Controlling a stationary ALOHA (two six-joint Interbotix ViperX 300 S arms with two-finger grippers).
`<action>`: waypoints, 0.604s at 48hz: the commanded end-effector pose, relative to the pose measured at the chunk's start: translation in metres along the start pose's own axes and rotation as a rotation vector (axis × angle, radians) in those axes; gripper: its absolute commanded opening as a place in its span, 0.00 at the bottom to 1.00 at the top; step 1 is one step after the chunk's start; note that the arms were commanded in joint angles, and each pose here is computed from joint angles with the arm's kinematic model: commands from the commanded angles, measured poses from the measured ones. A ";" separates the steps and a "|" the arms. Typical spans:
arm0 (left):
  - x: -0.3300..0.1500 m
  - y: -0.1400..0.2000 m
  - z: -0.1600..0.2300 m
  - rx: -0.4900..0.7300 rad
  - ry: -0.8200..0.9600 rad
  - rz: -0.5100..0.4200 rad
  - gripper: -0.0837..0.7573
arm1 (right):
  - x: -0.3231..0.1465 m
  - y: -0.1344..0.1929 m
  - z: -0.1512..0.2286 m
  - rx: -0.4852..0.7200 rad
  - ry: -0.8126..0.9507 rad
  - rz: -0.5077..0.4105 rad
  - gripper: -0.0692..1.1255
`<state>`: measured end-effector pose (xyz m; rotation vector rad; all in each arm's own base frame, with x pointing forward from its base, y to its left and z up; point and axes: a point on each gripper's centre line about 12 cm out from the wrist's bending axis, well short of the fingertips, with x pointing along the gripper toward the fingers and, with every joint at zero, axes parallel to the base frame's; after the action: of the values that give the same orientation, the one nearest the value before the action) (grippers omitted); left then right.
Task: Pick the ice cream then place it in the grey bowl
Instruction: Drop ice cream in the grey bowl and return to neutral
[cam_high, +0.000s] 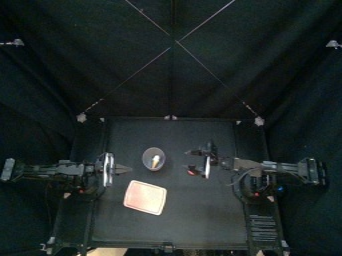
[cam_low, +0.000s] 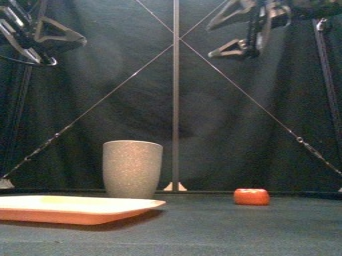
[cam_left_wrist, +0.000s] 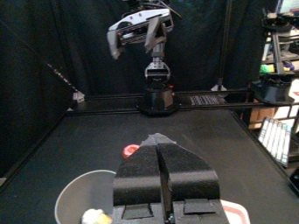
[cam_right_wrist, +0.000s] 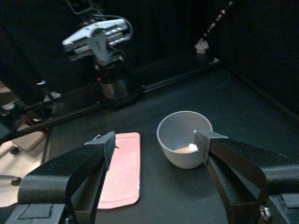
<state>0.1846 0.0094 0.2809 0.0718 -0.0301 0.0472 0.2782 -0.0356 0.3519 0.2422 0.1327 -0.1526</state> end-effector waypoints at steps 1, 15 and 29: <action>0.001 0.001 0.007 0.002 -0.018 0.005 0.07 | -0.047 0.009 0.002 0.007 -0.105 0.069 0.92; 0.001 0.004 0.014 0.001 -0.042 0.021 0.07 | -0.091 0.024 -0.032 -0.019 -0.142 0.216 0.92; 0.000 0.005 0.019 0.000 -0.061 0.024 0.07 | -0.088 0.030 -0.054 -0.137 -0.094 0.257 0.92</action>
<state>0.1831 0.0124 0.2863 0.0729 -0.0494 0.0646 0.1887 0.0172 0.3175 0.1312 0.0247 0.0923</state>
